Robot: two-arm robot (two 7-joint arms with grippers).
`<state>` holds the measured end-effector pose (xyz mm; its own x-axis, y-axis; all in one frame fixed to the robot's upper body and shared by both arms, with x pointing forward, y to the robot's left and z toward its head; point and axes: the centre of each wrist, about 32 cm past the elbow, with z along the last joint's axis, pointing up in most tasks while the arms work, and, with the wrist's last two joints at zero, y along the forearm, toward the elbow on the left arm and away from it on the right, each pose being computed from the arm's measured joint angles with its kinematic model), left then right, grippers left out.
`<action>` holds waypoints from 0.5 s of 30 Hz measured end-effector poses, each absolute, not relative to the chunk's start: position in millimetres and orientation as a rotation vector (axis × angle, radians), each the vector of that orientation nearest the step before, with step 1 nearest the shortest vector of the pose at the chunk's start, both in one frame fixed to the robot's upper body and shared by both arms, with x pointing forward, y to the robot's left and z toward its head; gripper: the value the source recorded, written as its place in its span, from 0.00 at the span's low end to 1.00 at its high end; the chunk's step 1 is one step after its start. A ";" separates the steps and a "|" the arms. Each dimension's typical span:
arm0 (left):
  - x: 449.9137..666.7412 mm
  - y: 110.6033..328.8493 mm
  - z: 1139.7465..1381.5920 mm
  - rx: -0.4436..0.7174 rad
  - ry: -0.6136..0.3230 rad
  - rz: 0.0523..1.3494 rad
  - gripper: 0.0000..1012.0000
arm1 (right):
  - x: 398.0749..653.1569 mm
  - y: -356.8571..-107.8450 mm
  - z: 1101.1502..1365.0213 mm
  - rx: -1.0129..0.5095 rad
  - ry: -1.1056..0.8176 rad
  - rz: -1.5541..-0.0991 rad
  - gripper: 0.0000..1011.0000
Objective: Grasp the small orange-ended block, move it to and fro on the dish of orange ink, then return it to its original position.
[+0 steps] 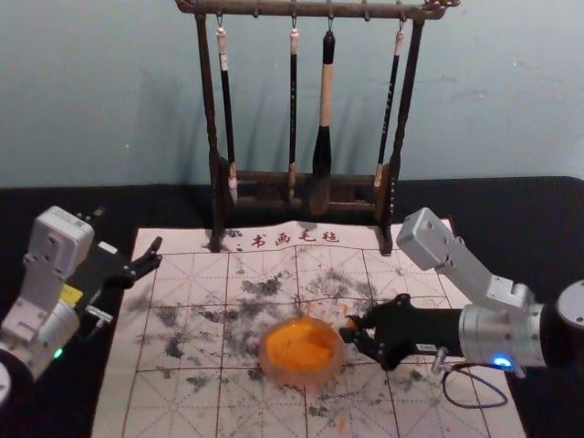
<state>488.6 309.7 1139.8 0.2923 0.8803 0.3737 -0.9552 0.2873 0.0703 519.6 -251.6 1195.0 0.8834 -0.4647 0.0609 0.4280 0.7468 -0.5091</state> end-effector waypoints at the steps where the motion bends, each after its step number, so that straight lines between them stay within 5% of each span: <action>1: 488.6 309.7 1139.8 0.304 -0.285 1.248 0.99 | 519.0 -251.9 1195.2 -0.541 0.071 -0.487 0.11; 15: 488.6 309.7 1139.8 0.304 -0.285 1.248 0.99 | 511.7 -250.2 1196.2 -0.549 0.072 -0.435 0.11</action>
